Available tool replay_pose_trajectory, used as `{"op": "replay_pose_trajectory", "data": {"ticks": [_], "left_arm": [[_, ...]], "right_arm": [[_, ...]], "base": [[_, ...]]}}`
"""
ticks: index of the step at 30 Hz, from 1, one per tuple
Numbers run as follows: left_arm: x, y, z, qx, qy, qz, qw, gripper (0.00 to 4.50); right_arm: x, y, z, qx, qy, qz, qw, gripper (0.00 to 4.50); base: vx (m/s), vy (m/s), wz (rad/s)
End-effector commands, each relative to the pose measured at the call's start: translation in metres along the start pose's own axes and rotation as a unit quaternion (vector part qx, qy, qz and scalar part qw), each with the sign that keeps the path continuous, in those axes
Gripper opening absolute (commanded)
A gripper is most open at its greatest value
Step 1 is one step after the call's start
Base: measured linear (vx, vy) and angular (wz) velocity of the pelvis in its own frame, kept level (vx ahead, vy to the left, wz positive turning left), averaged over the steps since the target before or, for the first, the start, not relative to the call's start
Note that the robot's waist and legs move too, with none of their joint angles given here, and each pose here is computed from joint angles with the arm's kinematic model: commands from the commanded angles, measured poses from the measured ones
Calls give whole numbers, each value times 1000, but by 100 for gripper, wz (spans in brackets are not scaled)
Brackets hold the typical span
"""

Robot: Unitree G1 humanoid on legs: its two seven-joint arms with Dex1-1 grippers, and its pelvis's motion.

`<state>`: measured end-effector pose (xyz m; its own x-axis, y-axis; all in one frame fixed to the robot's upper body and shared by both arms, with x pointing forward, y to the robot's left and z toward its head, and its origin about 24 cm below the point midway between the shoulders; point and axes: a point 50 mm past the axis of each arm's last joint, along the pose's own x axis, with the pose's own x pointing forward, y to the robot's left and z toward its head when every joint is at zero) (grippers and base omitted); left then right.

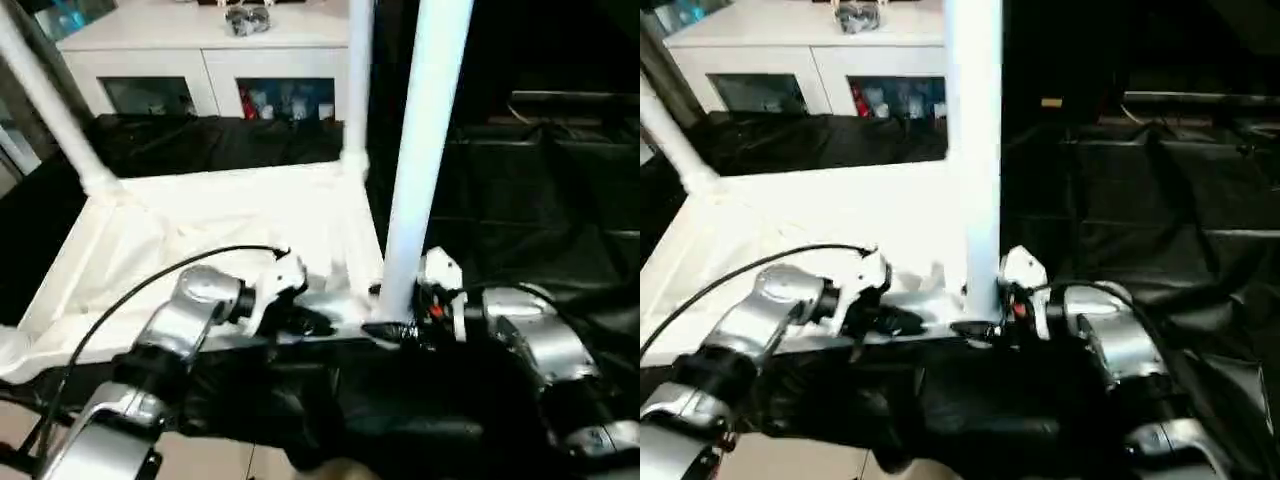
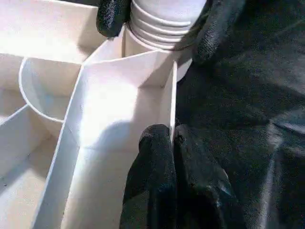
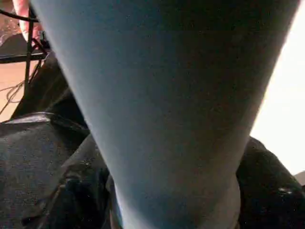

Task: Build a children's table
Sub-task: Rotate leg to tighten

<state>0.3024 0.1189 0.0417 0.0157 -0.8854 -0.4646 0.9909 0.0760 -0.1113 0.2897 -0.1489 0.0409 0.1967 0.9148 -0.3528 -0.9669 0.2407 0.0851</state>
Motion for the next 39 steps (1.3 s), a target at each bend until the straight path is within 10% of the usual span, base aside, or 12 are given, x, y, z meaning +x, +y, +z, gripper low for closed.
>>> {"op": "replay_pose_trajectory", "data": {"ticks": [1, 9, 15, 26, 28, 39], "left_arm": [[9, -1, 20, 38, -28, -9, 999, 0], [10, -1, 21, 38, -33, -3, 999, 0], [18, 14, 29, 5, -54, 89, 995, 0], [46, 40, 54, -46, -61, 247, 966, 0], [50, 40, 59, -46, -64, 250, 965, 0], [53, 19, 56, -3, -83, 141, 987, 0]], "right_arm": [[27, 24, -12, 19, 26, 91, 995, 298], [31, 27, -9, 31, 14, 93, 995, 282], [50, 8, -18, 77, 1, -88, 993, 281], [89, -13, -12, 165, -15, -328, 930, 277], [89, -14, -8, 157, -27, -329, 931, 347], [67, -14, 1, 82, -53, -274, 957, 394]], "base": [[0, 0, 0], [0, 0, 0], [0, 0, 0], [0, 0, 0], [0, 0, 0], [0, 0, 0]]}}
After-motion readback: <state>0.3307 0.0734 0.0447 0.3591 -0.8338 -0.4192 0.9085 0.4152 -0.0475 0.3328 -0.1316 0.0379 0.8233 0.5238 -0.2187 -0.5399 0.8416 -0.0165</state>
